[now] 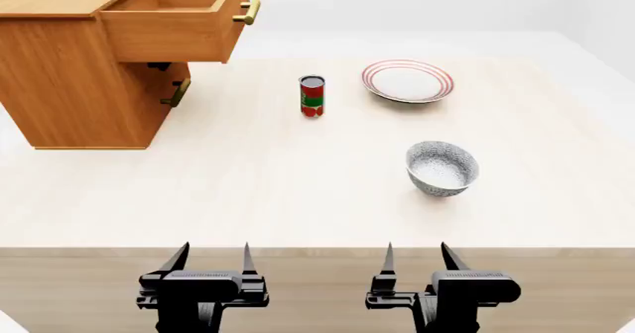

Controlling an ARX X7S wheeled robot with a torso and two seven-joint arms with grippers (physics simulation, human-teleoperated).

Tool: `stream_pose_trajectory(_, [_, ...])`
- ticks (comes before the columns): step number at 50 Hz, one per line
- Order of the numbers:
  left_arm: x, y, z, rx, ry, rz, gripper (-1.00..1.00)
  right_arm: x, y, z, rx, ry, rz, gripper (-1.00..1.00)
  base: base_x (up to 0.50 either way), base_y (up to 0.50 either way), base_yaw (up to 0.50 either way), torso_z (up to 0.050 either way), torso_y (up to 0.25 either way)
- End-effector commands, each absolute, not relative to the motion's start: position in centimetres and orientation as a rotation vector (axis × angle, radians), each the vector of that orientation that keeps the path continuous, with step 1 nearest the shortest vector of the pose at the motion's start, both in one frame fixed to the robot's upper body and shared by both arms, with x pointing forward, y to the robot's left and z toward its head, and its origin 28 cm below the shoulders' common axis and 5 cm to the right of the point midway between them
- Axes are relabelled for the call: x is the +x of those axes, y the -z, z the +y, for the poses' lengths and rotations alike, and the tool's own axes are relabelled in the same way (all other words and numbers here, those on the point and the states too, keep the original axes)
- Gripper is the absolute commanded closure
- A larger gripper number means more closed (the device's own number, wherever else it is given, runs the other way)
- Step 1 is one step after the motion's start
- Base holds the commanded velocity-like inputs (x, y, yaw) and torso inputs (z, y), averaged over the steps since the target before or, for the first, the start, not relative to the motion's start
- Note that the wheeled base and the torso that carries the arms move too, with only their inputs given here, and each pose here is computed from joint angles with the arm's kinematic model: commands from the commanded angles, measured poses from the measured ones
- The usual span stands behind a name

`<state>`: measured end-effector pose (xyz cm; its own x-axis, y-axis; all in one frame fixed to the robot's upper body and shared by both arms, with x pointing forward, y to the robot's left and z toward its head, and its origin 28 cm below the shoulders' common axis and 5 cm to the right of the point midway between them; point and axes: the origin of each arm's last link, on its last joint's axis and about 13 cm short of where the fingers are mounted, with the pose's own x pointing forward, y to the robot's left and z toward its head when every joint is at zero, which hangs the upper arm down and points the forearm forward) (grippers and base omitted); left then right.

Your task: Put the bowl in the top drawer of the cabinet.

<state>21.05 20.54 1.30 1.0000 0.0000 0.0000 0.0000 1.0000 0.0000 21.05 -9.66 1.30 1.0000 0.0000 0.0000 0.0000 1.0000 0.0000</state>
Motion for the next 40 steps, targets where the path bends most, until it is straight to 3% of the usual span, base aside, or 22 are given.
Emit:
stream_pose_trajectory(1, [21.05,-1.3,20.54,0.0,0.0,0.001,-1.0,21.06,-1.31,-9.63,-0.002,0.0,0.0,-1.0,0.0,0.0,0.0,0.0,0.0])
stream_pose_trajectory(8, [21.1,-1.22,20.59,-0.009,0.003,0.01,-1.0,21.02,-1.29,-9.63,-0.006,-0.007,0.001,-1.0,0.0,0.05,0.0,0.0,0.0])
stream_pose_trajectory(40, [20.91,-1.14,20.64,-0.032,0.006,0.023,-1.0,21.11,-1.33,-9.61,-0.02,-0.015,0.017,-1.0,0.0,0.44,0.0,0.0,0.0])
